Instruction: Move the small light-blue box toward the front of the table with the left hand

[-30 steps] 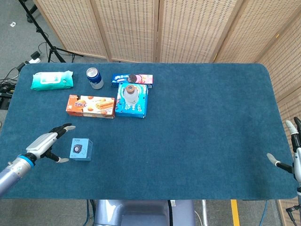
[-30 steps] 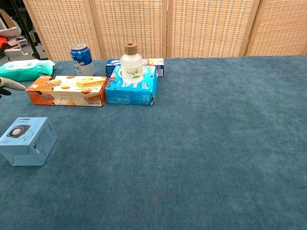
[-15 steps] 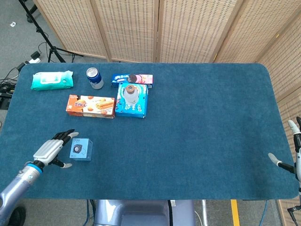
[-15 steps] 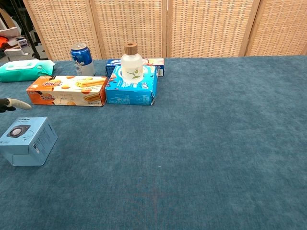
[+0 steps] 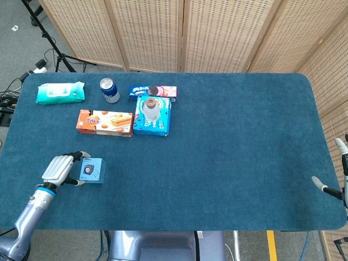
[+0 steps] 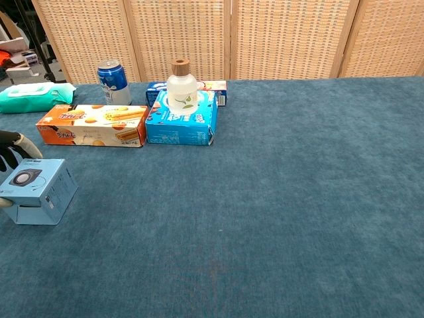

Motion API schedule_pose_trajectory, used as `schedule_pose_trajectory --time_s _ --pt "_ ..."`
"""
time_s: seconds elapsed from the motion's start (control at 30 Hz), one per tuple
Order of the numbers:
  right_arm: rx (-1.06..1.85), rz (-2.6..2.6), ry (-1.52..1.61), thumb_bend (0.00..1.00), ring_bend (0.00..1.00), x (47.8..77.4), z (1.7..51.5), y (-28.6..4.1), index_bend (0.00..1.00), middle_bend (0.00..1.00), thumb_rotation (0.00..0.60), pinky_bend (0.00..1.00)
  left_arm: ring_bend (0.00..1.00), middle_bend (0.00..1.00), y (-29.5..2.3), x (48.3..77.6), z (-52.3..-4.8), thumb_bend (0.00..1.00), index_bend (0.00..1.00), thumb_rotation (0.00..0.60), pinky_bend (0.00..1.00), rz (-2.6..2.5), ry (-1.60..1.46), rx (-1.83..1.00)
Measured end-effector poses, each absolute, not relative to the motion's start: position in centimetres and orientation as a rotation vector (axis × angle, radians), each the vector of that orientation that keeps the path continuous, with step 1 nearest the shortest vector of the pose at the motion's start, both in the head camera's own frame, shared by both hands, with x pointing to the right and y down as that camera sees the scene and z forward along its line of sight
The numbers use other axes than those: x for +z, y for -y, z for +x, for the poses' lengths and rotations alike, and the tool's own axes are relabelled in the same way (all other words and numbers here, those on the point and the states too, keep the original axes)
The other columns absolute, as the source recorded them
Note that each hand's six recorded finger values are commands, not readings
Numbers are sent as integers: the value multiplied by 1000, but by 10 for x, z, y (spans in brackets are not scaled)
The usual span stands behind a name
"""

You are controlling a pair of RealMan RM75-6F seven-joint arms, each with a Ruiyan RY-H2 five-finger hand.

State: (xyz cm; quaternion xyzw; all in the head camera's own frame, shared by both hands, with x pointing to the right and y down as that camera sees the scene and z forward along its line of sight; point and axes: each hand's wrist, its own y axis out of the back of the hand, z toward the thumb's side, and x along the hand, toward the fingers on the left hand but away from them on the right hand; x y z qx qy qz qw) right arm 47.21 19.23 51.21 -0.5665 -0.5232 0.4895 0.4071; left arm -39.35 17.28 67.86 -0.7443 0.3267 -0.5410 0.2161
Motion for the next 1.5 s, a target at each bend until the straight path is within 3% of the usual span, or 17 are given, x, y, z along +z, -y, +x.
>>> schedule_pose_trajectory --time_s 0.2,0.57,0.9,0.97,1.0,1.03,1.07,1.13,1.17,1.5 --pt "1234 -1427 1317 0 0 512 472 -193 0 0 600 0 349 463 -169 661 -399 207 557 600 347 -2118 -937 -1478" --pt "1235 -1430 1305 0 0 514 469 -193 0 0 600 0 373 502 -156 615 -410 308 610 600 366 -2411 -793 -1535" --pt "1244 -1427 1301 0 0 516 468 -193 0 0 600 0 383 511 -151 629 -410 342 622 600 366 -2416 -421 -1812" --pt "1245 -1426 1300 0 0 516 468 -193 0 0 600 0 363 449 -151 635 -409 330 613 600 364 -2401 -357 -1857" --pt "1245 -1427 1300 0 0 516 468 -193 0 0 600 0 318 382 -152 639 -408 321 590 600 346 -2396 -337 -1870" --pt "1245 -1427 1300 0 0 516 468 -193 0 0 600 0 207 235 -152 641 -408 299 499 600 290 -2391 -324 -1877" --pt "1245 -1428 1300 0 0 516 468 -193 0 0 600 0 94 102 -152 644 -408 275 345 600 208 -2385 -315 -1882" --pt "1246 -1428 1300 0 0 516 468 -193 0 0 600 0 1 0 -152 648 -409 239 90 600 63 -2375 -309 -1883" --pt "1247 -1428 1300 0 0 516 469 -193 0 0 600 0 0 0 -152 650 -409 225 17 600 19 -2367 -307 -1883" --pt "1246 -1428 1299 0 0 516 468 -193 0 0 600 0 0 0 -133 640 -410 205 0 600 0 -2315 -548 -1703"
